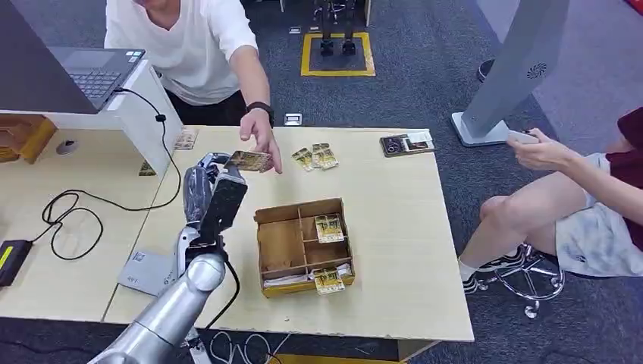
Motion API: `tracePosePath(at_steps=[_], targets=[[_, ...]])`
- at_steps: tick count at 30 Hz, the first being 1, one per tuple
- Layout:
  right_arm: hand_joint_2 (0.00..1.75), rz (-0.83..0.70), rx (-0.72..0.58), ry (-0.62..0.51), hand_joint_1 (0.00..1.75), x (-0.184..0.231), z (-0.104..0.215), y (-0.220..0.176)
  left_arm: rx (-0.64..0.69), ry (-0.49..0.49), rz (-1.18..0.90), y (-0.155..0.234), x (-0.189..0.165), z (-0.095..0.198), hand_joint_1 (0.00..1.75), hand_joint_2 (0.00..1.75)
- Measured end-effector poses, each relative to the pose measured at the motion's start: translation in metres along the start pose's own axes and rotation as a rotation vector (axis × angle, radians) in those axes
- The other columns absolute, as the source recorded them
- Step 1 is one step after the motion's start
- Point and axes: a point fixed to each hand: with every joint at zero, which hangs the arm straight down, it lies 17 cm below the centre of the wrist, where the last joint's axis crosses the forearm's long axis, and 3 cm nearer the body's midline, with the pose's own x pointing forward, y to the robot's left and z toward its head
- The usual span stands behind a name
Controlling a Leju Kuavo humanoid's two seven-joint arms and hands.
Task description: Pass the card to the sensor for recognition and then transmit it.
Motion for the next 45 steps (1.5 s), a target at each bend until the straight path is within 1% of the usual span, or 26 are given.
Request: tracePosePath(at_steps=[7,14,15,16,17,18,34,42,43,45], targets=[[1.75,0.002,-0.001,-0.003,0.00,0.002,0.000,0.000,-0.007,0.041,-0.013,-0.005,-0.012,-0.015,1.75,1.75],[1.75,0.006,-0.004,-0.006,0.00,0.004,0.000,-0.001,-0.017,0.068,-0.025,-0.010,-0.022,-0.019,1.75,1.75],[1.75,0.006,-0.004,-0.006,0.00,0.004,0.000,-0.001,-0.019,0.072,-0.023,-0.011,-0.023,-0.019,1.69,1.75],[1.75,0.005,-0.004,-0.006,0.00,0.004,0.000,-0.001,-0.020,0.072,-0.020,-0.012,-0.022,-0.019,0.87,1.75],[1.75,0.005,-0.003,-0.006,0.00,0.004,0.000,0.000,-0.021,0.074,-0.015,-0.013,-0.023,-0.019,0.10,1.75],[1.75,0.005,-0.005,-0.006,0.00,0.004,0.000,-0.001,-0.022,0.076,-0.009,-0.014,-0.023,-0.019,0.00,1.75],[1.75,0.002,-0.008,-0.006,0.00,0.004,0.000,-0.001,-0.016,0.076,0.065,-0.020,-0.017,-0.014,0.00,1.75],[1.75,0.001,-0.010,-0.007,0.00,0.004,0.000,-0.001,0.004,0.030,0.097,-0.014,-0.005,-0.003,0.00,1.75],[1.75,0.001,-0.010,-0.007,0.00,0.004,0.000,-0.001,0.006,0.026,0.101,-0.014,-0.004,-0.001,0.00,0.00],[1.75,0.001,-0.010,-0.007,0.00,0.004,0.000,-0.001,0.011,0.020,0.117,-0.012,-0.001,0.004,0.00,0.00]])
